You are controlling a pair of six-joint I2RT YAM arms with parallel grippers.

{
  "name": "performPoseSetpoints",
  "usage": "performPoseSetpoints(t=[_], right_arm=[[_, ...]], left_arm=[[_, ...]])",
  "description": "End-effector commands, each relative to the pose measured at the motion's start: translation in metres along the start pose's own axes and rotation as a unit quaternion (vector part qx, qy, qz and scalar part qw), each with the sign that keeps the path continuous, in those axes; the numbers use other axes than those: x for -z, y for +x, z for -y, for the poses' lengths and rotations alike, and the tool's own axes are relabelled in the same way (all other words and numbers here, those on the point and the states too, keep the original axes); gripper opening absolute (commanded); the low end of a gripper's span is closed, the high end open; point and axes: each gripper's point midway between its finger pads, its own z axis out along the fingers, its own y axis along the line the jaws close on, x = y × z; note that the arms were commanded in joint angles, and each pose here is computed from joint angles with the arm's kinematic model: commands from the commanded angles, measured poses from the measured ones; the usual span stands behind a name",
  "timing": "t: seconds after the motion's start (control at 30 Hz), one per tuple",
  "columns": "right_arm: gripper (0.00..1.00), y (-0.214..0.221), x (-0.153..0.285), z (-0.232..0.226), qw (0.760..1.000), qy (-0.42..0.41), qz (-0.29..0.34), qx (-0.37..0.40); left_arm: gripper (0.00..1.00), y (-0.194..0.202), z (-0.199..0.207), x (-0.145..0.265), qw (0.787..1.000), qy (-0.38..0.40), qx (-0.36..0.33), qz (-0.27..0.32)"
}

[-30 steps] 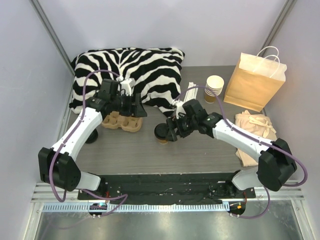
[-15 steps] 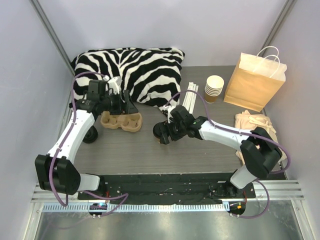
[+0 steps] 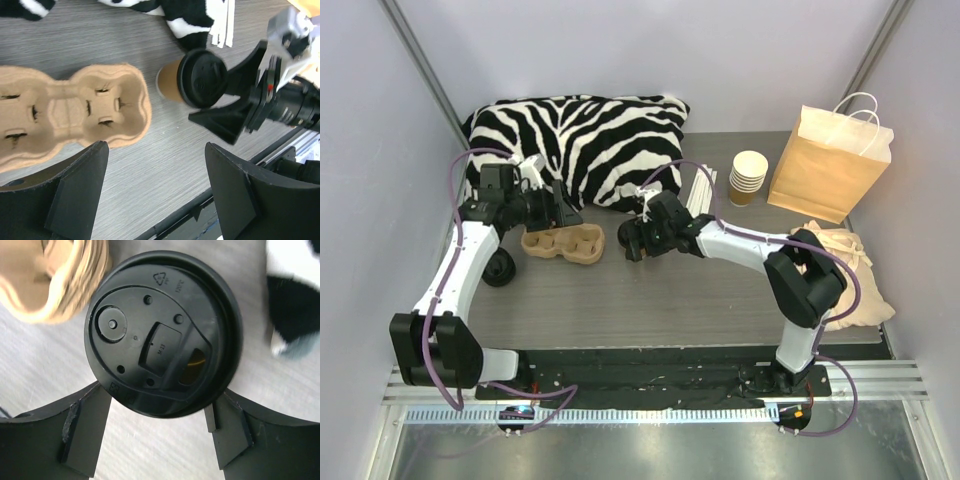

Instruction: Pack the takeout coffee

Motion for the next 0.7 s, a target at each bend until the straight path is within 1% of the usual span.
performPoseSetpoints(t=[0.0, 0.23, 0.27, 0.33, 0.43, 0.47, 0.53, 0.57, 0.6, 0.63, 0.67], right_arm=[[0.79, -0.040, -0.010, -0.006, 0.999, -0.017, 0.046, 0.006], [0.79, -0.054, -0.027, -0.013, 0.997, -0.053, 0.053, 0.014], [0.79, -0.055, -0.030, -0.015, 0.997, -0.058, 0.054, 0.014], [0.79, -0.059, -0.032, -0.018, 0.996, -0.065, 0.055, 0.015], [0.80, -0.061, -0.031, -0.019, 0.996, -0.072, 0.055, 0.012], [0.80, -0.061, -0.027, -0.017, 0.996, -0.073, 0.052, 0.009], [0.82, -0.065, -0.013, -0.020, 0.995, -0.084, 0.055, 0.009], [0.82, -0.062, -0.005, -0.015, 0.996, -0.083, 0.045, 0.002], [0.82, -0.062, 0.002, -0.014, 0.995, -0.087, 0.042, 0.000], [0.83, -0.065, 0.018, -0.019, 0.994, -0.102, 0.046, 0.000], [0.83, -0.061, 0.025, -0.014, 0.994, -0.103, 0.036, -0.008]], left_arm=[[0.83, -0.002, -0.004, 0.010, 1.000, 0.008, -0.011, 0.008], [0.83, 0.003, -0.011, 0.011, 1.000, 0.007, -0.013, 0.001], [0.83, 0.001, -0.020, 0.014, 1.000, -0.002, -0.009, 0.004], [0.83, 0.004, -0.025, 0.015, 1.000, -0.007, -0.012, -0.001], [0.82, 0.013, -0.033, 0.016, 0.998, -0.018, -0.050, -0.021], [0.82, 0.013, -0.037, 0.017, 0.996, -0.022, -0.085, -0.024], [0.81, 0.020, -0.044, 0.019, 0.990, -0.026, -0.126, -0.050], [0.80, 0.016, -0.044, 0.021, 0.987, -0.027, -0.148, -0.052], [0.80, 0.016, -0.050, 0.022, 0.980, -0.028, -0.188, -0.062], [0.79, 0.022, -0.054, 0.021, 0.977, -0.028, -0.193, -0.084], [0.78, 0.018, -0.053, 0.022, 0.973, -0.023, -0.214, -0.087]])
